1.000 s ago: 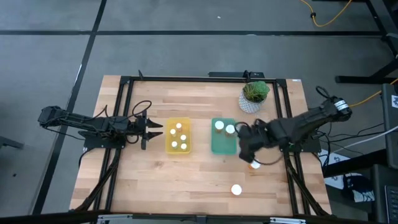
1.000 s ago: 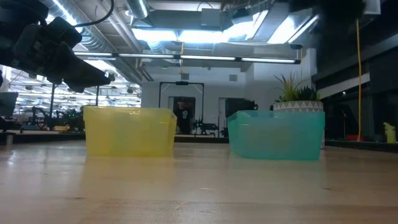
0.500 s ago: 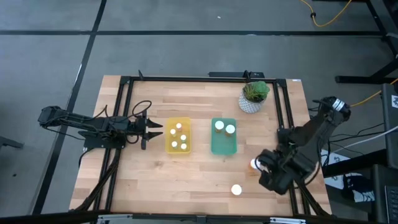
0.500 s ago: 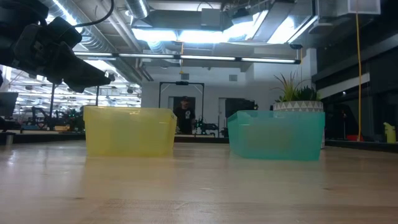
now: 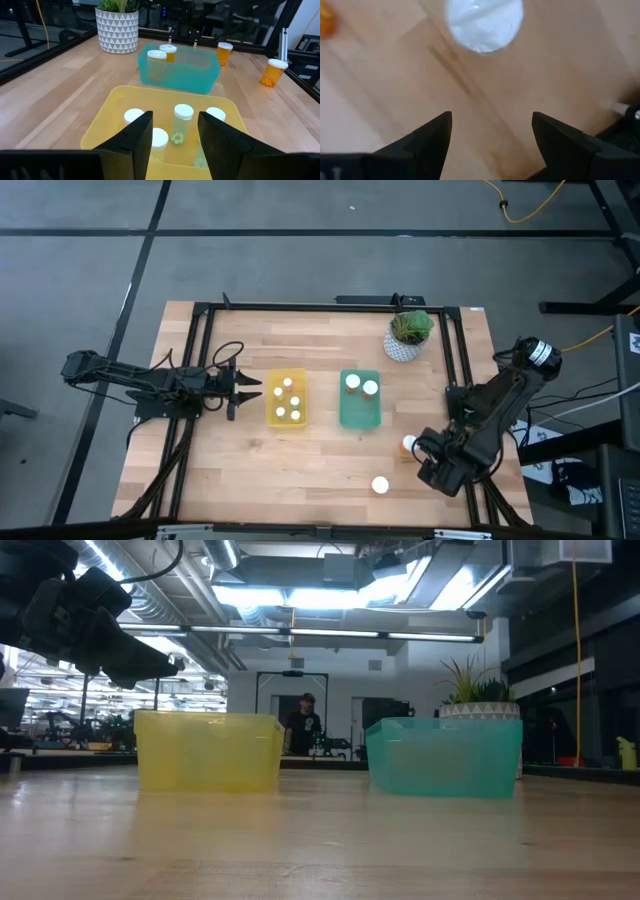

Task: Pick and place medicine bottles into bin by pill shape (circle, oval)
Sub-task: Put the large orange pill bottle into the green bin

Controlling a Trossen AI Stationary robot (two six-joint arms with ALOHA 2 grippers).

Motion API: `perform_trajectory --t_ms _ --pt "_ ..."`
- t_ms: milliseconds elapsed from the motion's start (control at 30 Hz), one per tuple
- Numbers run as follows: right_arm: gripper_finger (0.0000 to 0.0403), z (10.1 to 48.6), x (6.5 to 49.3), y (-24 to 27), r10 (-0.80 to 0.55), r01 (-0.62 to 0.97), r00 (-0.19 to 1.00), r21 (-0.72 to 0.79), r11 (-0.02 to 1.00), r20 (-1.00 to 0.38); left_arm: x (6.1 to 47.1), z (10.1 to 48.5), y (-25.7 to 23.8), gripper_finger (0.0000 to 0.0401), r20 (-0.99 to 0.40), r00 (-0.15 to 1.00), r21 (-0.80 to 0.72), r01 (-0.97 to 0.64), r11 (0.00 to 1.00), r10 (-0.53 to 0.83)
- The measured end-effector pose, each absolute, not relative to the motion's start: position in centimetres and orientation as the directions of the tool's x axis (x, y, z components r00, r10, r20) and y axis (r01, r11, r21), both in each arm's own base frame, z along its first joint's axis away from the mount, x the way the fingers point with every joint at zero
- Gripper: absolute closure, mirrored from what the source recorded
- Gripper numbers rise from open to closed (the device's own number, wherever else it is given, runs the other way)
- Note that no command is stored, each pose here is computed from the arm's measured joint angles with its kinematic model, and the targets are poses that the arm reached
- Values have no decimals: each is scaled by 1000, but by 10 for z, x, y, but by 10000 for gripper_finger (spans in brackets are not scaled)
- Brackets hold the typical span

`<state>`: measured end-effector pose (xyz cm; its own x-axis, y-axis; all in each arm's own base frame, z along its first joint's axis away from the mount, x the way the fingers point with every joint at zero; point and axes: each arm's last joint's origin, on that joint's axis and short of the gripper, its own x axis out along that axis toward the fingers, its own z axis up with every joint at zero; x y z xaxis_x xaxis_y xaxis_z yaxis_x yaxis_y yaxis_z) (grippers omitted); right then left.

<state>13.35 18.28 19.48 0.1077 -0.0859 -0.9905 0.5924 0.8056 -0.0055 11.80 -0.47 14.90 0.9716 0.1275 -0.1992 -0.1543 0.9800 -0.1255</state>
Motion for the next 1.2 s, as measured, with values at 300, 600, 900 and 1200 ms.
perform_trajectory --t_ms 300,600,900,1200 --pt "125 168 132 173 -108 525 162 -7 851 -981 118 149 -5 251 -199 972 -125 -154 980 127" --pt "125 168 142 170 -204 431 345 -38 901 -916 118 149 -5 251 -199 972 -125 -154 980 127" --pt "125 168 147 166 -234 447 376 -45 893 -897 118 149 -5 251 -199 972 -126 -154 980 127" --pt "125 169 148 166 -248 452 412 -40 891 -877 118 149 -5 251 -199 972 -125 -154 980 127"
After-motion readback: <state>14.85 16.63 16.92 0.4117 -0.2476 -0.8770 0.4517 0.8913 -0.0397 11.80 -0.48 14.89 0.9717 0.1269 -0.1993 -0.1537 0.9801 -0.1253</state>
